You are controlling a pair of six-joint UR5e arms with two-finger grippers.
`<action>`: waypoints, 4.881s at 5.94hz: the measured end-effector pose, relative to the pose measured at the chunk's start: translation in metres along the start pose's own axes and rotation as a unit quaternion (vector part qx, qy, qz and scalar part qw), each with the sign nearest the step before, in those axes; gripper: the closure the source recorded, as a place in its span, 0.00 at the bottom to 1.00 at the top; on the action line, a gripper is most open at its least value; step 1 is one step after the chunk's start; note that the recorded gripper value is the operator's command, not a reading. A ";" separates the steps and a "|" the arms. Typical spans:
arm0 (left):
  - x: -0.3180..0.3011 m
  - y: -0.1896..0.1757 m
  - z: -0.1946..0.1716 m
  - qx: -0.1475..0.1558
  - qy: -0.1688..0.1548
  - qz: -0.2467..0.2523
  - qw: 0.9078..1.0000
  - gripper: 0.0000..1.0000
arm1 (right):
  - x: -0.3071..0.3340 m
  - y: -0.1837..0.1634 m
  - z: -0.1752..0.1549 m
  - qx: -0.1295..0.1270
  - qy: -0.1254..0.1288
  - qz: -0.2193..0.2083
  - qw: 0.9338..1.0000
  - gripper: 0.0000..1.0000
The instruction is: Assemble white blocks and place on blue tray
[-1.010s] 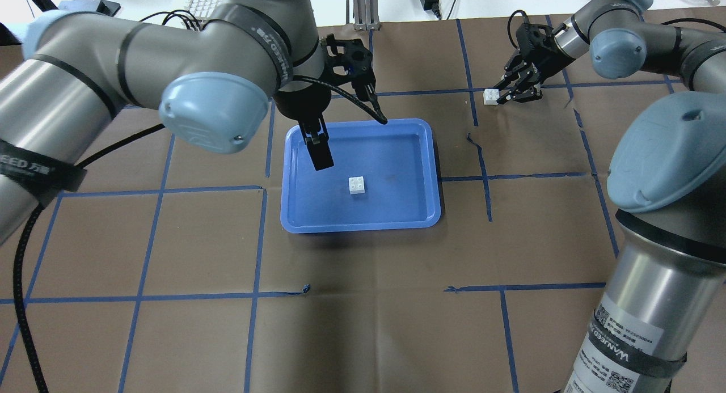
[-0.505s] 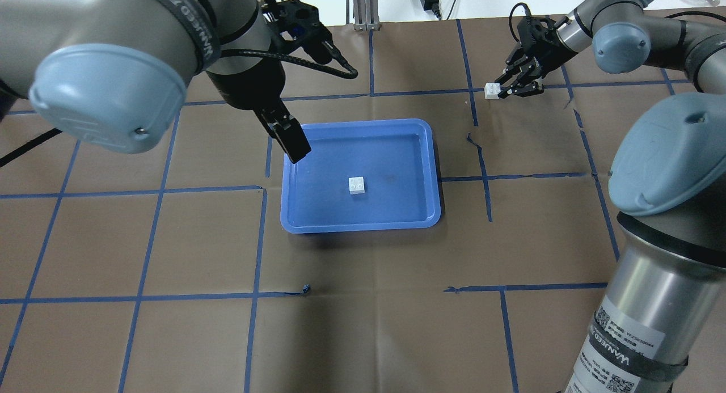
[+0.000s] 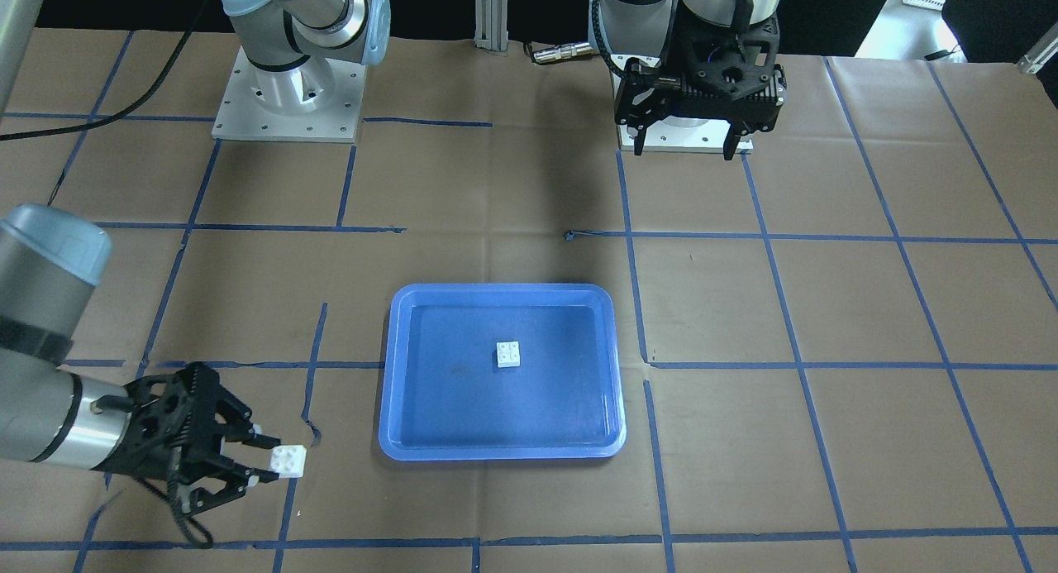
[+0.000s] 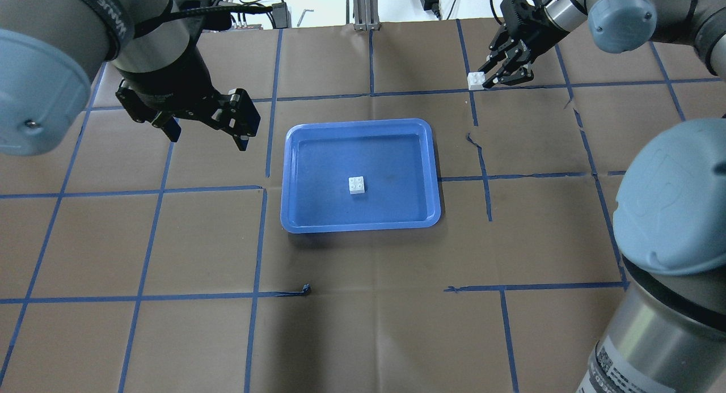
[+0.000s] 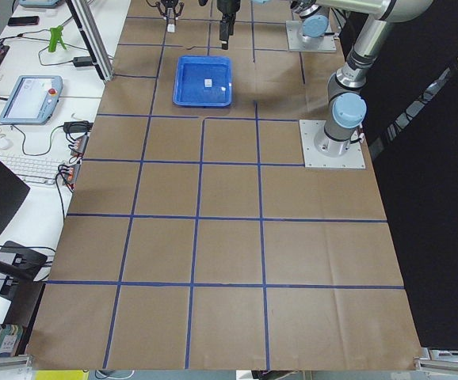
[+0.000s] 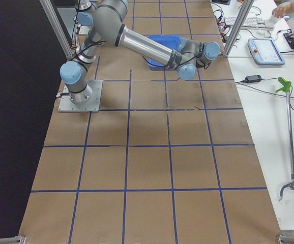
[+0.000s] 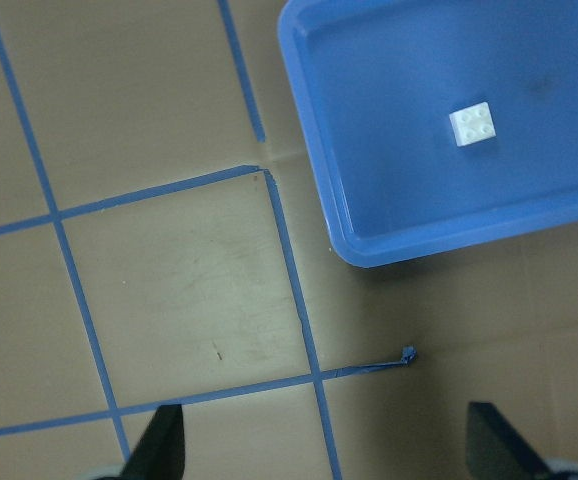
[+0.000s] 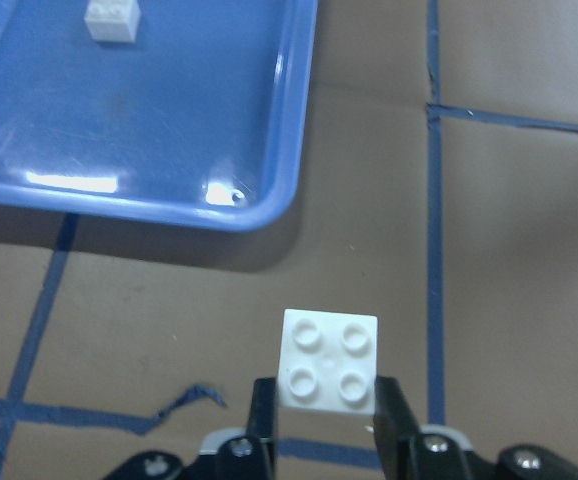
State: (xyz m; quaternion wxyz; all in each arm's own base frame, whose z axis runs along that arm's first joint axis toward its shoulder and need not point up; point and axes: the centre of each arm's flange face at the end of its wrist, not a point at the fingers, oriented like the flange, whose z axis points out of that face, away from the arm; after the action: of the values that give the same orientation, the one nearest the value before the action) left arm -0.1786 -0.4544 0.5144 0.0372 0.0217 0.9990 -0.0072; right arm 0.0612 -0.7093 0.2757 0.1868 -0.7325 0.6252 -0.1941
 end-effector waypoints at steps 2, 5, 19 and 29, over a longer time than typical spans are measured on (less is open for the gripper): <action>-0.016 -0.005 -0.008 0.006 0.003 -0.058 0.998 0.01 | -0.051 -0.067 0.040 -0.001 -0.010 0.010 1.000 0.69; -0.036 -0.007 -0.010 0.009 0.003 -0.041 0.999 0.01 | -0.094 -0.140 0.125 -0.006 0.027 0.069 0.997 0.68; -0.040 -0.002 -0.014 0.012 0.001 -0.044 0.999 0.01 | -0.144 -0.142 0.210 0.015 0.015 0.060 0.998 0.68; -0.041 -0.001 -0.015 0.012 0.002 -0.044 0.999 0.01 | -0.145 -0.143 0.211 0.018 0.013 0.063 0.998 0.41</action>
State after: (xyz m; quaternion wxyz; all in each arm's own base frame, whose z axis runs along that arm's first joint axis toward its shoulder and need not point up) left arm -0.1393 -0.4573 0.5321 0.0344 -0.0220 0.9989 -0.0212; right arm 0.2702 -0.5380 0.1616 0.2042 -0.6857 0.6686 -0.2027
